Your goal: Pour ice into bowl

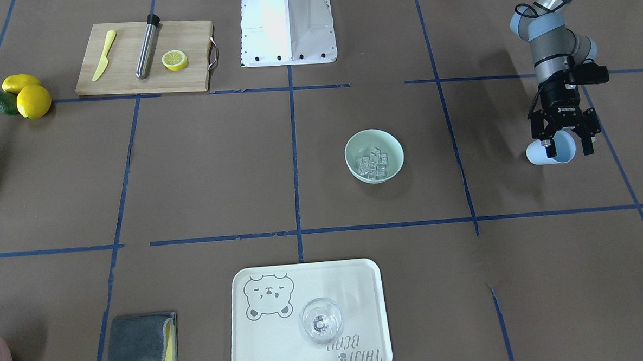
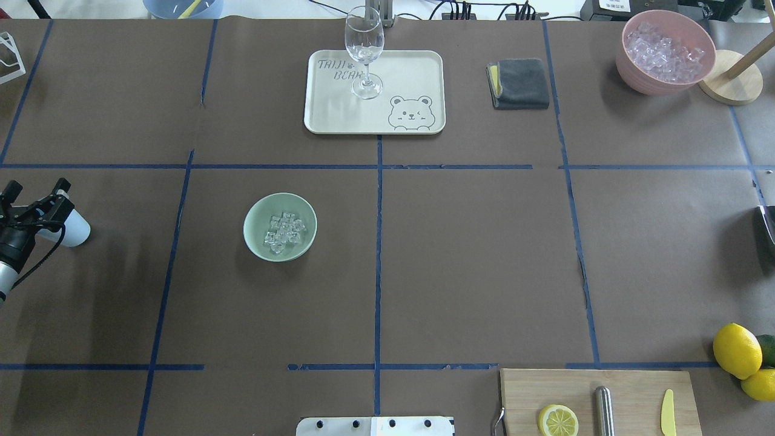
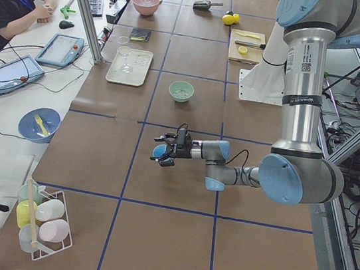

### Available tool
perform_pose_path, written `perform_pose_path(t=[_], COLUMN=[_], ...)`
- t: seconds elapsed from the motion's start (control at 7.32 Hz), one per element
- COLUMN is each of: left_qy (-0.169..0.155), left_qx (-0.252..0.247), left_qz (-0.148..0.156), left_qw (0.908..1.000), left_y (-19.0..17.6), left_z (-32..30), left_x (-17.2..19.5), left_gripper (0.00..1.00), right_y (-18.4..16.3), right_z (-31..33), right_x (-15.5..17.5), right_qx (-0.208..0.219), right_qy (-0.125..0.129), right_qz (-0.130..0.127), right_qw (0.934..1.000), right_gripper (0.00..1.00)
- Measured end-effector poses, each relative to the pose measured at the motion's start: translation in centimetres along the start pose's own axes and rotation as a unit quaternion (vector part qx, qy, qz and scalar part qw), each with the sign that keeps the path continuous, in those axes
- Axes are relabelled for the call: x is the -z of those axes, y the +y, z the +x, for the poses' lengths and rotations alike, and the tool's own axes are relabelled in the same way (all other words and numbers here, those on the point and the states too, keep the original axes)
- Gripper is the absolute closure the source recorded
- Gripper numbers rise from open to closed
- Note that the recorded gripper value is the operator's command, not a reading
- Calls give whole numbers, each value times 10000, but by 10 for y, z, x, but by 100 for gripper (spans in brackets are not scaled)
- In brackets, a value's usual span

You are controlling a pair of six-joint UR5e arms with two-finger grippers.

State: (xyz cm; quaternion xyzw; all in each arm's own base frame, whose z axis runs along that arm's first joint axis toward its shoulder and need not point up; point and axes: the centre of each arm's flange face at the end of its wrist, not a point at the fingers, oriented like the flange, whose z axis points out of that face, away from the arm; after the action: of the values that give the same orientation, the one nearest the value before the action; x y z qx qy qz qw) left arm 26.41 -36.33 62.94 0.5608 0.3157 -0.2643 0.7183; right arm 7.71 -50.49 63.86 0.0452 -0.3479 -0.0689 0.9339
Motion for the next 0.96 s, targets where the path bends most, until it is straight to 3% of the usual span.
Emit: perform_pose_path(t=[0.41, 0.68, 0.96], left_qy=[132, 387, 725], left_qx=[-90, -417, -1234], left_qz=[152, -45, -404], left_qw=[9998, 9984, 9889], left_y=[-27, -59, -108], left_z=[5, 7, -16], left_x=[-4, -16, -37], left_gripper=[0, 0, 0], right_y=[-2, -2, -3], right_z=[-1, -1, -2], right_x=[1, 2, 2], right_qx=[-16, -18, -13], right_qy=[2, -2, -4], right_qz=[12, 18, 24], right_qw=[10000, 10000, 10000], right_gripper=[0, 0, 0])
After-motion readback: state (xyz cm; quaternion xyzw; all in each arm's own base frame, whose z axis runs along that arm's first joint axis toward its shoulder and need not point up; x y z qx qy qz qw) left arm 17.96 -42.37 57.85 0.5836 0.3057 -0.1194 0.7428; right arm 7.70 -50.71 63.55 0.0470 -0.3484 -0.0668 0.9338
